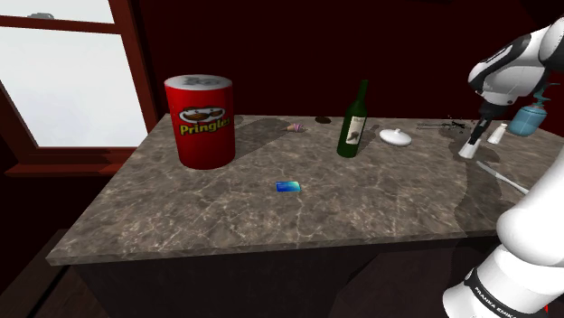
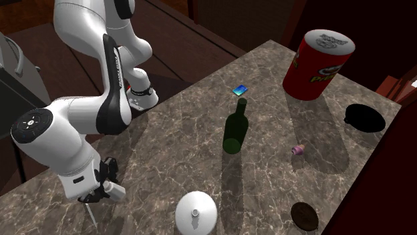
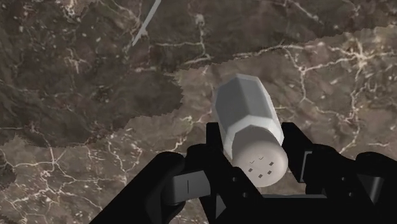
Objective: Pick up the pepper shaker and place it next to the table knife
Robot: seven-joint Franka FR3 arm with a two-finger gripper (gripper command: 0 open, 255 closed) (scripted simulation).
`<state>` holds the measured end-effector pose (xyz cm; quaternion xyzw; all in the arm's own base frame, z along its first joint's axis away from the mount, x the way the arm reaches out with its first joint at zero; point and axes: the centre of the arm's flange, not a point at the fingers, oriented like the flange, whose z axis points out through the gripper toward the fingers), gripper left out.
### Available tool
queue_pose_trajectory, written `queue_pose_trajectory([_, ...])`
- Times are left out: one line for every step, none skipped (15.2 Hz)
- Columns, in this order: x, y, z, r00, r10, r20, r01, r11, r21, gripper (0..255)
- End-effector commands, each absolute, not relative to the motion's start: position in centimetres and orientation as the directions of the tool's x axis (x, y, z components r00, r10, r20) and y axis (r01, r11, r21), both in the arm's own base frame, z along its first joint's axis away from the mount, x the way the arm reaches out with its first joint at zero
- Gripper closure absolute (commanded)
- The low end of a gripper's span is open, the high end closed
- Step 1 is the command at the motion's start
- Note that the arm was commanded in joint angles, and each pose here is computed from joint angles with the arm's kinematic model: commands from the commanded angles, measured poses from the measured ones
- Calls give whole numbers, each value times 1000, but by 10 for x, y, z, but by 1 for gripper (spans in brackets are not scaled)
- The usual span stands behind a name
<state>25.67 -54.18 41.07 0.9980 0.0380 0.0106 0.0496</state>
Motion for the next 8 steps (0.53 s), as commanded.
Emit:
queue_pose_trajectory([257,-542,399,997,77,18,75,-992,100,255])
queue_pose_trajectory([257,-542,394,997,77,18,75,-992,100,255])
queue_pose_trajectory([257,-542,389,997,77,18,75,-992,100,255])
queue_pose_trajectory([257,-542,383,997,77,18,75,-992,100,255])
queue_pose_trajectory([257,-542,378,997,77,18,75,-992,100,255])
queue_pose_trajectory([257,-542,373,997,77,18,75,-992,100,255])
queue_pose_trajectory([257,-542,368,997,77,18,75,-992,100,255])
queue_pose_trajectory([257,-542,362,997,77,18,75,-992,100,255])
